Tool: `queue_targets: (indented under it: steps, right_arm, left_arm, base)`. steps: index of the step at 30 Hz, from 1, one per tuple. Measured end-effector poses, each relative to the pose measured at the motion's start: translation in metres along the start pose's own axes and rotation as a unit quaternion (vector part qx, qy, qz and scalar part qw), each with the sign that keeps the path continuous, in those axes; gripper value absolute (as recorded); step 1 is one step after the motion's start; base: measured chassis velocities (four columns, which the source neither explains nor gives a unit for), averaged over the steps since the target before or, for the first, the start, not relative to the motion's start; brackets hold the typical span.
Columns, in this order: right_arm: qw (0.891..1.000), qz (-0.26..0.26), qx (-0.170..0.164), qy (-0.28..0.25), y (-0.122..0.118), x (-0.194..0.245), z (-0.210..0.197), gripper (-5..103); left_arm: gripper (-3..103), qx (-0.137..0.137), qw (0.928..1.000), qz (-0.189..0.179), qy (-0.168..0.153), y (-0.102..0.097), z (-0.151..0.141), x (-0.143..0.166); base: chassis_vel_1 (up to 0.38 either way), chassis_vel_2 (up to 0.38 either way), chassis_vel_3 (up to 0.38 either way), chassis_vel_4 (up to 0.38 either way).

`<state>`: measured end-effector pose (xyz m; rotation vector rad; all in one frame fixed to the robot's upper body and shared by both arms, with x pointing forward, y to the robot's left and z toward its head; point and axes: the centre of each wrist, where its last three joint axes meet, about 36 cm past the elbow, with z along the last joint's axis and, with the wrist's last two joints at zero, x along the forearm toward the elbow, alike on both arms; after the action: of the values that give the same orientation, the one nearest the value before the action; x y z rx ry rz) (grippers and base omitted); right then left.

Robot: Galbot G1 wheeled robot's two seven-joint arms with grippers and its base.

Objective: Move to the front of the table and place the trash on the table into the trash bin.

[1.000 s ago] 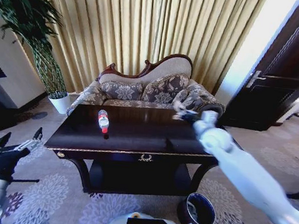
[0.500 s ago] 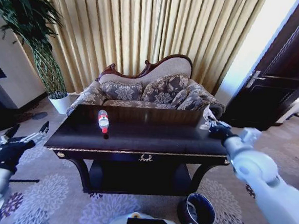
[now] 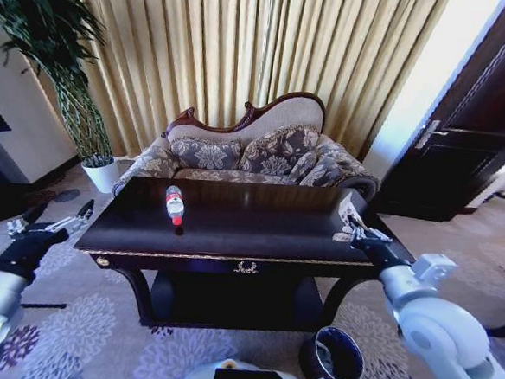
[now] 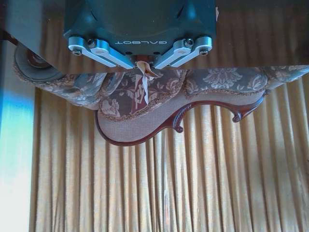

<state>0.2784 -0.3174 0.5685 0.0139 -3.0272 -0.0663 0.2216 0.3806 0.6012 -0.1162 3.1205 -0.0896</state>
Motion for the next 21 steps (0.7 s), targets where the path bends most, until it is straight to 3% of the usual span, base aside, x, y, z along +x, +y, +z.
queue_targets:
  steps: [8, 21]
  right_arm:
    - [1.000, 0.006, -0.001, -0.008, 0.0021, 0.0035, 0.0019, 0]
    - [1.000, 0.002, 0.000, -0.004, 0.0050, 0.0033, 0.0058, 0]
  left_arm:
    - [100, 0.001, 1.0000, 0.005, 0.000, -0.0037, 0.0000, 0.0017]
    - [100, 0.006, 1.0000, -0.001, 0.001, -0.0043, 0.0033, 0.0042]
  base:
    - [0.047, -0.046, -0.046, 0.046]
    - [0.136, -0.128, -0.139, 0.144]
